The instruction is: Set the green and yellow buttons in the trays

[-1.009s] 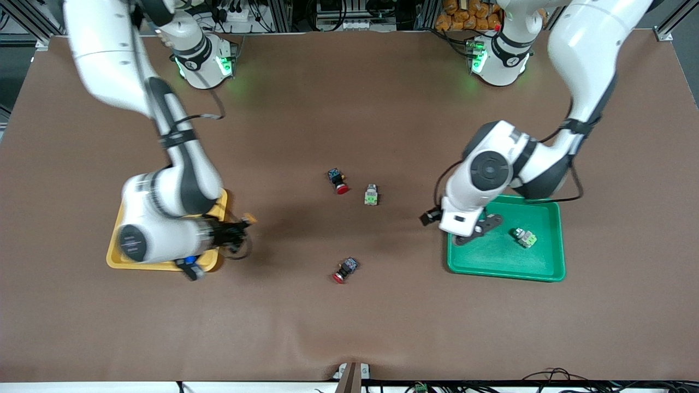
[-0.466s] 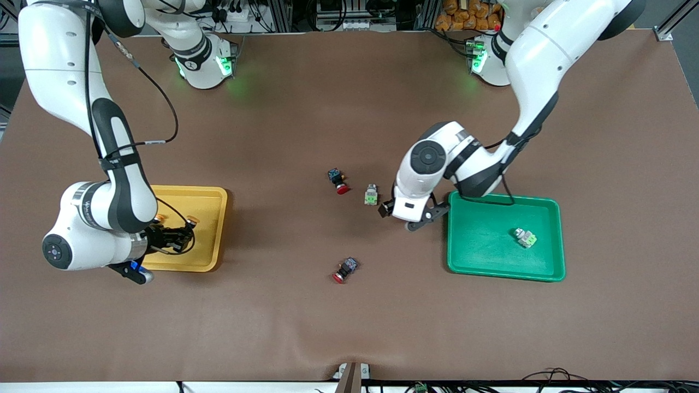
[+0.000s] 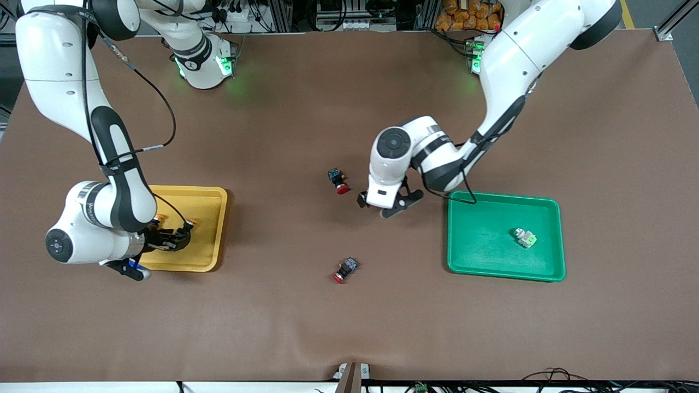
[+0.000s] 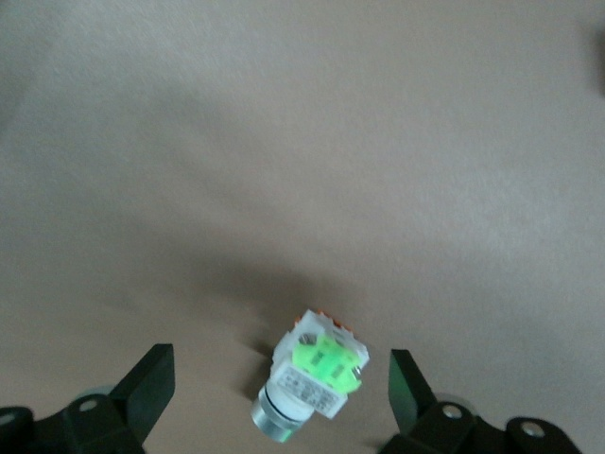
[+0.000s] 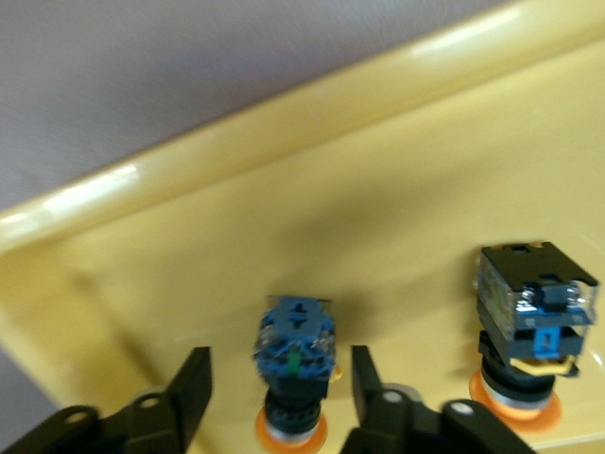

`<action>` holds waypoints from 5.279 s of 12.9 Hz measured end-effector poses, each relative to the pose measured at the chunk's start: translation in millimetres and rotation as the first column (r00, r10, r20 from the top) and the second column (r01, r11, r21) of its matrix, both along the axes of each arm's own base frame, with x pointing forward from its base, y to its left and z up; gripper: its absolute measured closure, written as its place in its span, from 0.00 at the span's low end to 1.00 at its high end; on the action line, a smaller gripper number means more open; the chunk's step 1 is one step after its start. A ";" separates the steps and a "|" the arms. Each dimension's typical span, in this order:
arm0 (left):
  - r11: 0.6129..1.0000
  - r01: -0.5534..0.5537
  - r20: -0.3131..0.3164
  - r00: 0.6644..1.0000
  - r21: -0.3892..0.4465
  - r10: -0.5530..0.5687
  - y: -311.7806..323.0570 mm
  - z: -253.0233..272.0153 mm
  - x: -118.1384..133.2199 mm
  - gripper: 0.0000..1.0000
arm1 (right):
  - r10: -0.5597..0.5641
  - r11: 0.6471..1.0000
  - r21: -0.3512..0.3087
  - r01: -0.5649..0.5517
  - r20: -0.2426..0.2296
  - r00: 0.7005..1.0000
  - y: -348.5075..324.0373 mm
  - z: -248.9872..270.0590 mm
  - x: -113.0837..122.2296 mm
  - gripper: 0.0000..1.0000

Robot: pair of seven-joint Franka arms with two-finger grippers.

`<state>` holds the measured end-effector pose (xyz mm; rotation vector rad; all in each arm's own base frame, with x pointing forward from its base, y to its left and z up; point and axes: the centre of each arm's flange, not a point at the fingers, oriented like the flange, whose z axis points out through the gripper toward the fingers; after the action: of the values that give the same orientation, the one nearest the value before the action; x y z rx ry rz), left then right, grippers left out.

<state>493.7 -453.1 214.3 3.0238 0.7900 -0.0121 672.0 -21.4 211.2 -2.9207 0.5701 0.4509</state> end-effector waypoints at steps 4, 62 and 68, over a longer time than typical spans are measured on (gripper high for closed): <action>0.998 0.035 -0.004 0.999 0.053 -0.035 -14.6 -31.7 -15.1 0.00 | 0.029 0.999 0.013 -0.030 0.127 0.991 9.3 96.2 41.7 0.00; 0.990 0.135 0.057 0.989 0.029 -0.137 413.3 292.7 161.3 0.00 | 0.393 0.919 -0.149 -0.366 0.258 0.882 6.7 466.1 -149.2 0.00; 0.962 0.256 0.041 0.965 0.093 -0.260 395.8 372.6 128.9 0.00 | 0.393 0.919 -0.147 -0.366 0.259 0.882 7.0 466.1 -149.2 0.00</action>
<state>622.5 -57.3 586.9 3.1709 0.3970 0.1011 522.8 -14.5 677.3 -3.1090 -0.0278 0.0318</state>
